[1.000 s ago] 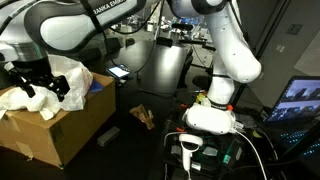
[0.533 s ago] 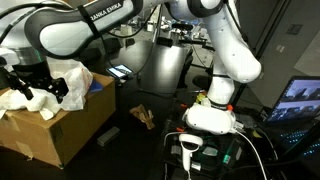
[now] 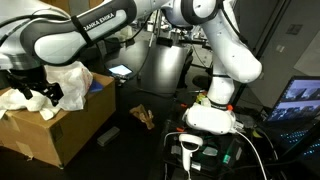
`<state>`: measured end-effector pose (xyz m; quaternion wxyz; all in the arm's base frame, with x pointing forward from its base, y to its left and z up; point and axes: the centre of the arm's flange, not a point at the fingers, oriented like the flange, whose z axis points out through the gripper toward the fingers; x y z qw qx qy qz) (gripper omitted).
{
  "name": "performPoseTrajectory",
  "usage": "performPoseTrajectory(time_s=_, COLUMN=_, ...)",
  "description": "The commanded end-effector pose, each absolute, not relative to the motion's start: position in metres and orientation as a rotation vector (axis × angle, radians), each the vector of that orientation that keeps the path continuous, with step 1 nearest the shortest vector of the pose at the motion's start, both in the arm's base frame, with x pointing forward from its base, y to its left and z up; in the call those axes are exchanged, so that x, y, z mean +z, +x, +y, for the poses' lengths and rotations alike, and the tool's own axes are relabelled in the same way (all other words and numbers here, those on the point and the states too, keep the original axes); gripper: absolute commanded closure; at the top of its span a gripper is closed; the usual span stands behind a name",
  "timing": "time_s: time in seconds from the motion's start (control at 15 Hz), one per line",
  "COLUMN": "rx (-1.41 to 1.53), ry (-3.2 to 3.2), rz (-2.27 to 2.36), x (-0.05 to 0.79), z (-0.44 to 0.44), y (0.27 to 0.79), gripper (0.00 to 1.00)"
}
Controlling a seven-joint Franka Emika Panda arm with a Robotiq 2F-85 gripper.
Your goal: Pick up all the objects on the table and put them on the box, then pick up all the object on the box and put them on the table
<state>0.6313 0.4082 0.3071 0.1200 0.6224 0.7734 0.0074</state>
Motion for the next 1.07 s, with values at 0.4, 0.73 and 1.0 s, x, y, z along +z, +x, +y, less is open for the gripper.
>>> performPoseTrajectory(time_s=0.4, rx=0.071, ry=1.883, rz=2.042, x=0.287, z=0.417, y=0.667, gripper=0.0)
performPoseTrajectory(time_s=0.73, rx=0.066, ry=1.831, rz=1.928, x=0.271, z=0.405, y=0.681, gripper=0.0)
performPoseTrajectory(time_s=1.0, rx=0.029, ry=1.824, rz=1.931, x=0.254, z=0.402, y=0.687, gripper=0.0)
